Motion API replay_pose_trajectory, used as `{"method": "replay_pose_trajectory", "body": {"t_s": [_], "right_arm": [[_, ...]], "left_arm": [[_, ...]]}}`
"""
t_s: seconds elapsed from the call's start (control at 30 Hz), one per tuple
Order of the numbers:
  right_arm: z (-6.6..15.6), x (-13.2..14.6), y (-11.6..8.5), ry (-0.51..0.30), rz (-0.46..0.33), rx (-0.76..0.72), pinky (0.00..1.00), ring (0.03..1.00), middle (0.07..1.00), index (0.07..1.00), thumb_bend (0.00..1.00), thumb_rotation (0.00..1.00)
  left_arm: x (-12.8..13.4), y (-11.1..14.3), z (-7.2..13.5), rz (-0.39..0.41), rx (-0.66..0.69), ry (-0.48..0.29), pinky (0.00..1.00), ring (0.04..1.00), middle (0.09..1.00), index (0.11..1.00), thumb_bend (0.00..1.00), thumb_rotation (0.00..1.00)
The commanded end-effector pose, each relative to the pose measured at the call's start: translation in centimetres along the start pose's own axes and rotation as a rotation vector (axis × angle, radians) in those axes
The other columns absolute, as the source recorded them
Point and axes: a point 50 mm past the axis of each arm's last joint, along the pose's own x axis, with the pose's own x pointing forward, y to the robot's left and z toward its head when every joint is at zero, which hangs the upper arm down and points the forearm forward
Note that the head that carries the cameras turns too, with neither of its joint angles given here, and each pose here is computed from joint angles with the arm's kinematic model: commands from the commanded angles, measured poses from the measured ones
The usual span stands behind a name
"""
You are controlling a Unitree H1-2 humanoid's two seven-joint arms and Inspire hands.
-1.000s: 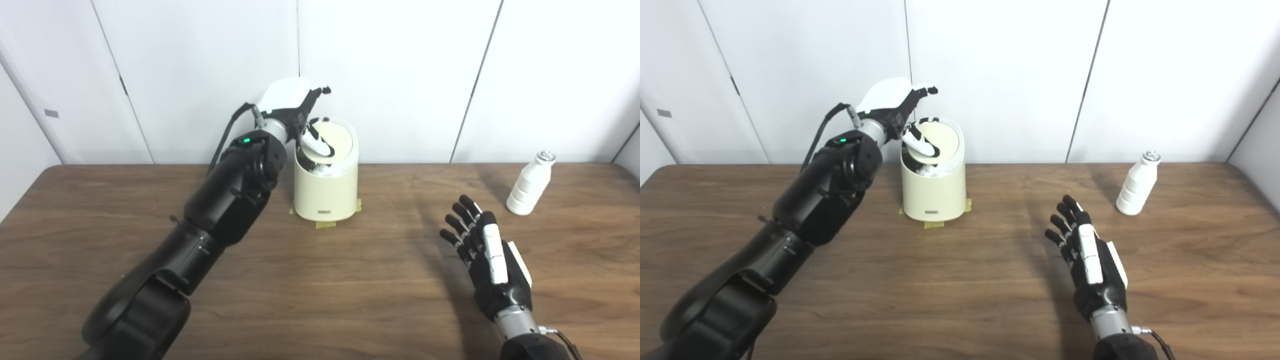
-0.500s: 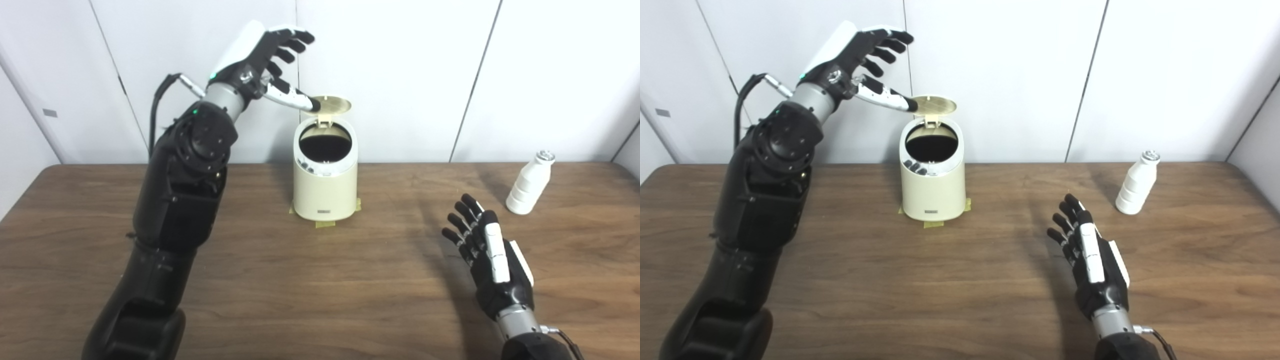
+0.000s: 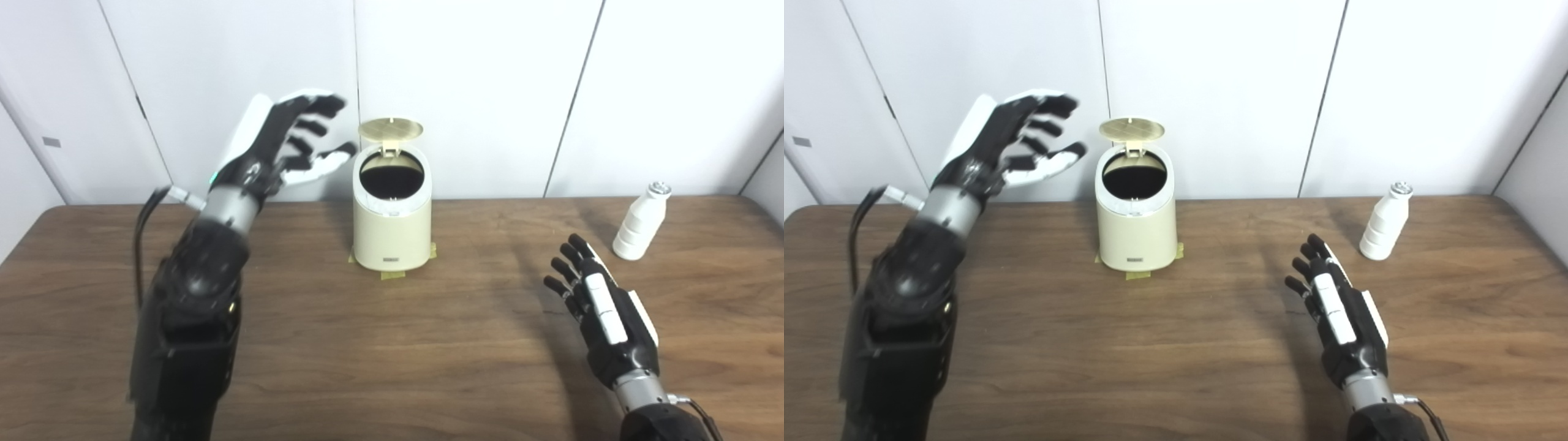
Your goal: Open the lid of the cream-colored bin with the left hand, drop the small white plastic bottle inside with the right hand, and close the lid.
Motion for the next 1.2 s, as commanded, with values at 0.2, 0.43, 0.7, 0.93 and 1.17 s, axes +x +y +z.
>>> {"method": "replay_pose_trajectory", "body": {"t_s": [0.2,0.43,0.7,0.93,1.17], "right_arm": [[2.2,0.7,-0.4,-0.149,-0.043,-0.044,0.80,0.899,0.933,0.917,0.59,0.38],[4.9,0.3,-0.4,-0.238,-0.139,-0.143,0.71,0.820,0.878,0.862,0.74,0.30],[7.1,-0.7,-3.0,-0.291,-0.312,-0.431,0.68,0.748,0.810,0.817,0.78,0.23],[8.5,-1.3,-4.1,-0.220,-0.416,-0.548,0.80,0.878,0.931,0.932,0.82,0.27],[9.1,-0.2,-5.4,-0.195,-0.495,-0.637,0.78,0.891,0.948,0.930,0.84,0.23]], "left_arm": [[-4.0,-0.6,-3.9,0.065,-0.232,-0.003,0.73,0.803,0.844,0.868,0.42,0.38],[-7.1,-1.9,-6.6,0.042,-0.271,0.088,0.75,0.824,0.863,0.909,0.43,0.61],[-9.2,-1.9,-8.7,0.014,-0.275,0.156,0.80,0.845,0.881,0.923,0.45,0.69],[-9.6,-0.9,-9.9,0.002,-0.285,0.171,0.84,0.851,0.879,0.920,0.37,0.65],[-9.6,0.6,-10.0,-0.009,-0.258,0.182,0.83,0.875,0.894,0.936,0.33,0.60]]}}
